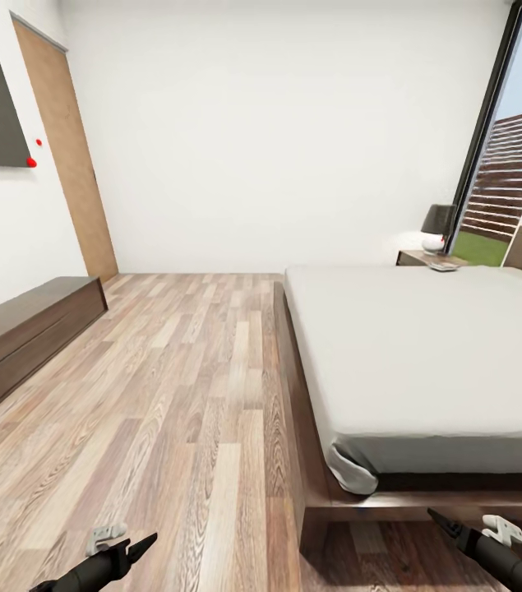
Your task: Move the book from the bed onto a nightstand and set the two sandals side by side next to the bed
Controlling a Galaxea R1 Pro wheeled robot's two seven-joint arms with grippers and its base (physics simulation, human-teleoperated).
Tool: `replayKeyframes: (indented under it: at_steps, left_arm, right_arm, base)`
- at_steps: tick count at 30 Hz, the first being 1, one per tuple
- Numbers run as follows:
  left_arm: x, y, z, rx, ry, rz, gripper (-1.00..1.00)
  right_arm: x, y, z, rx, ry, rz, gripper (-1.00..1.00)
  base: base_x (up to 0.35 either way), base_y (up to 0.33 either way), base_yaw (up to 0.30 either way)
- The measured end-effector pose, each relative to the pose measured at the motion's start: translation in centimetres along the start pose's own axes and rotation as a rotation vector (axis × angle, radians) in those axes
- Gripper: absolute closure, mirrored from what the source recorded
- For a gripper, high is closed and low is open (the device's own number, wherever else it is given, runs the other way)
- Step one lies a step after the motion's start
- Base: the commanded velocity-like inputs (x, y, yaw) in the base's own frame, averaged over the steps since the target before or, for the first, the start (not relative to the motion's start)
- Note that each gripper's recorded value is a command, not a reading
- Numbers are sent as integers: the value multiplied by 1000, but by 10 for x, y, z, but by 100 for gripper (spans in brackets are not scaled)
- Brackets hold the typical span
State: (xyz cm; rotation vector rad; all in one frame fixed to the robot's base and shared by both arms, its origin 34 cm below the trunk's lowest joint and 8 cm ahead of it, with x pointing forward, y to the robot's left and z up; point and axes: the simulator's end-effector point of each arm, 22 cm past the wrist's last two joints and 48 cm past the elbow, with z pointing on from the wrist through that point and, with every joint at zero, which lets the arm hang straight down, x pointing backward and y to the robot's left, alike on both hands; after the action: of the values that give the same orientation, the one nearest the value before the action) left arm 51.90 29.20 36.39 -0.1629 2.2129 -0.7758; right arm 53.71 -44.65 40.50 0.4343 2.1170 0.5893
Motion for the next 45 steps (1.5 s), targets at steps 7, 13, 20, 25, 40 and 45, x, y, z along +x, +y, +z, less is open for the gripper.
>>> replayKeyframes:
  at_steps: [7, 13, 20, 25, 40, 45]
  left_arm:
    - [-12, -8, -5, 0, 0, 1, -100]
    - [-23, -16, -10, 0, 0, 1, -100]
    - [-35, -24, -15, 0, 0, 1, -100]
    - [-43, -30, -19, 0, 0, 1, -100]
    - [-65, -49, -29, -7, 2, -4, -100]
    - [-47, -55, -30, -35, 40, -44, -100]
  right_arm:
    - [-12, 9, -5, 0, 0, -1, -100]
    - [-23, 17, -9, 0, 0, 0, -100]
    - [-34, 25, -14, 0, 1, -1, -100]
    - [-42, 32, -17, 0, 2, -1, -100]
    - [5, 81, -6, 5, 27, 23, -100]
    - [22, 109, 1, -7, 16, 18, -100]
  base:
    - [0, 0, 0]
    - [0, 0, 0]
    - [0, 0, 0]
    - [0, 0, 0]
    - [0, 0, 0]
    - [0, 0, 0]
